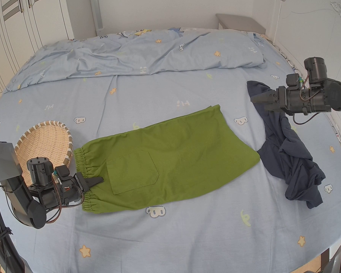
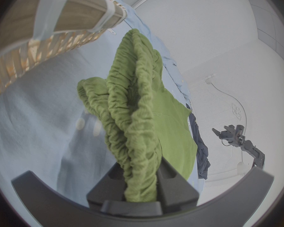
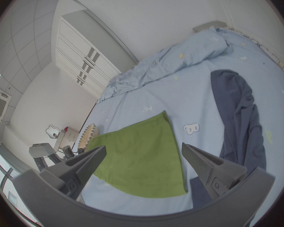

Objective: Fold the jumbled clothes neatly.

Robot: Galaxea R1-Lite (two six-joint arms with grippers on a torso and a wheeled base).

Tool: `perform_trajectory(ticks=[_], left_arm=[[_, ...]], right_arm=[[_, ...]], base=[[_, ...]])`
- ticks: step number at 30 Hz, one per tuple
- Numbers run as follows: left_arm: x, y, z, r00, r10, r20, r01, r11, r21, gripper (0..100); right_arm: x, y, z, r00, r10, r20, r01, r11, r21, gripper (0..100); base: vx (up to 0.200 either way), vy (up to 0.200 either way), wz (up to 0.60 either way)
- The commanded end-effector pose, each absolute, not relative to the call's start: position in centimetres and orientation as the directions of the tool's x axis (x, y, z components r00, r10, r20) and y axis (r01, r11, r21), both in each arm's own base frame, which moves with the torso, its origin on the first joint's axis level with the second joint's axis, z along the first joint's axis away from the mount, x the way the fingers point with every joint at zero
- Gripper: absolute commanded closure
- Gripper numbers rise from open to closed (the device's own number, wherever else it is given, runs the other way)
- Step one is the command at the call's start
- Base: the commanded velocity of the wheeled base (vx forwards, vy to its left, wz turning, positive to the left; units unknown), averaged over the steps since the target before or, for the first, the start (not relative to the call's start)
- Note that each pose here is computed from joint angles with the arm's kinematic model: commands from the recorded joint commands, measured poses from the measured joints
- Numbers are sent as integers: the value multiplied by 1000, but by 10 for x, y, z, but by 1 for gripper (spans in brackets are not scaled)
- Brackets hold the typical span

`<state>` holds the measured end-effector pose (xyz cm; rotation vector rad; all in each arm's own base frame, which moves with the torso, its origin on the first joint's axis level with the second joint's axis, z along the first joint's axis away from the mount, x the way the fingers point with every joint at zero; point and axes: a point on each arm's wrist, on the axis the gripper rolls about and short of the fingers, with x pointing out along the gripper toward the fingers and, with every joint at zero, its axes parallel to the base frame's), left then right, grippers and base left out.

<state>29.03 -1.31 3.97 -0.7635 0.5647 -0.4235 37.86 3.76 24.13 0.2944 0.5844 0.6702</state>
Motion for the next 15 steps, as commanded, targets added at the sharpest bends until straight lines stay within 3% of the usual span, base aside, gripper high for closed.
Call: perform_trajectory(ticks=[1,7,15], left_arm=[[287,-16,46,772,-557,-306,175,649,-740,100],[288,-15,45,775,-553,-307,170,650,-741,100],[287,-13,46,779,-548,-306,167,652,-740,100]], right_arm=[[436,37,176,565,648,-511,-444,761,474,0],[453,51,144,517,662,-543,-441,750,493,0],[451,62,142,486,682,-546,-458,731,506,0]], base=[[0,0,0],[0,0,0],[0,0,0]])
